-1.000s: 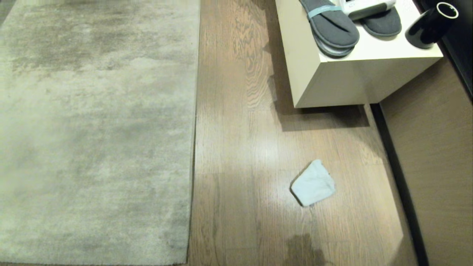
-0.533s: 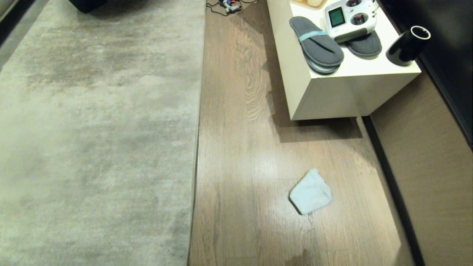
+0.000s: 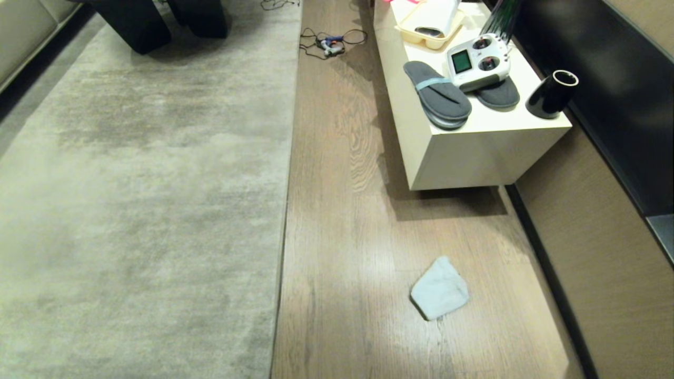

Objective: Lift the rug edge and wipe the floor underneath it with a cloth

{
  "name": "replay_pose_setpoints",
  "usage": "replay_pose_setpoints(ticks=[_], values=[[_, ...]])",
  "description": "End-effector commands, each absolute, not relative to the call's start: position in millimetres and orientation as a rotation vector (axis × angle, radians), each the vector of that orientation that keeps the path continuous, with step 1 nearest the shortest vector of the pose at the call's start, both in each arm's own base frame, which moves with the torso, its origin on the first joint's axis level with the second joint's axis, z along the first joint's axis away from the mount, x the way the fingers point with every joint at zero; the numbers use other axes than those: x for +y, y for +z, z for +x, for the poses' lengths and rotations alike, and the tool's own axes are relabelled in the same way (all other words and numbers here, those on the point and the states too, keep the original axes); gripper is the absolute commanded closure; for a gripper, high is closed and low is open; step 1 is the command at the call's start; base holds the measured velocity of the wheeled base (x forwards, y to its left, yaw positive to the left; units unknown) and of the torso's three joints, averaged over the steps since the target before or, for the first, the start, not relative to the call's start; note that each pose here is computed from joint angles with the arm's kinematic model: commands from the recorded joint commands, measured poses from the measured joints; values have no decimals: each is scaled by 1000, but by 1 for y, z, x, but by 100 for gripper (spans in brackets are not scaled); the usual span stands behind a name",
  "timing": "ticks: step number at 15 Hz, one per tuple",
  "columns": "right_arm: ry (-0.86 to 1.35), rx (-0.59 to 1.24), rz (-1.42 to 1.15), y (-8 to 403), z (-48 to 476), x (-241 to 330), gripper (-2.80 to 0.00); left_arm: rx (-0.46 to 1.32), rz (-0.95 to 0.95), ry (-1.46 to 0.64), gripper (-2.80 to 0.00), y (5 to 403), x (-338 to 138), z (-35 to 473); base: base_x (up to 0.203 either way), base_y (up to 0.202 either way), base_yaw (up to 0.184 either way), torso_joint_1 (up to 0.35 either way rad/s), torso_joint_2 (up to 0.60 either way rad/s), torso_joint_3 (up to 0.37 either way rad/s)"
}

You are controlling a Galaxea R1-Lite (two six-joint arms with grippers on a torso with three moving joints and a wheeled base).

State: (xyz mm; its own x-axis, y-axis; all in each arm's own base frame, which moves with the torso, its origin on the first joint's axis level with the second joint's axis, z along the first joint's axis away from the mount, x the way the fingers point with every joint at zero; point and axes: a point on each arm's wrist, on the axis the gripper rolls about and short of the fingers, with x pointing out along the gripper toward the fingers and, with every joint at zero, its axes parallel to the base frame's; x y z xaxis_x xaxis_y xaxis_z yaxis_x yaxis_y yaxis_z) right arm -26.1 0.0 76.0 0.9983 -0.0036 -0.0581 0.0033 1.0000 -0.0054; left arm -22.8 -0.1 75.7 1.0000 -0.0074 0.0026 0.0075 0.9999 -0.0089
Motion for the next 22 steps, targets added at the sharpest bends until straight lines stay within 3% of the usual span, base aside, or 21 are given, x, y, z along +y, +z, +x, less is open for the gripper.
replay_pose_setpoints(ticks=[1, 22], values=[[-3, 60, -6, 76, -26, 0, 0, -1, -9, -8, 0, 76, 0, -23, 0, 0, 0, 2, 2, 202], [-3, 59, -6, 76, -26, 0, 0, -1, -14, -9, 0, 76, 0, -23, 0, 0, 0, 2, 3, 204]])
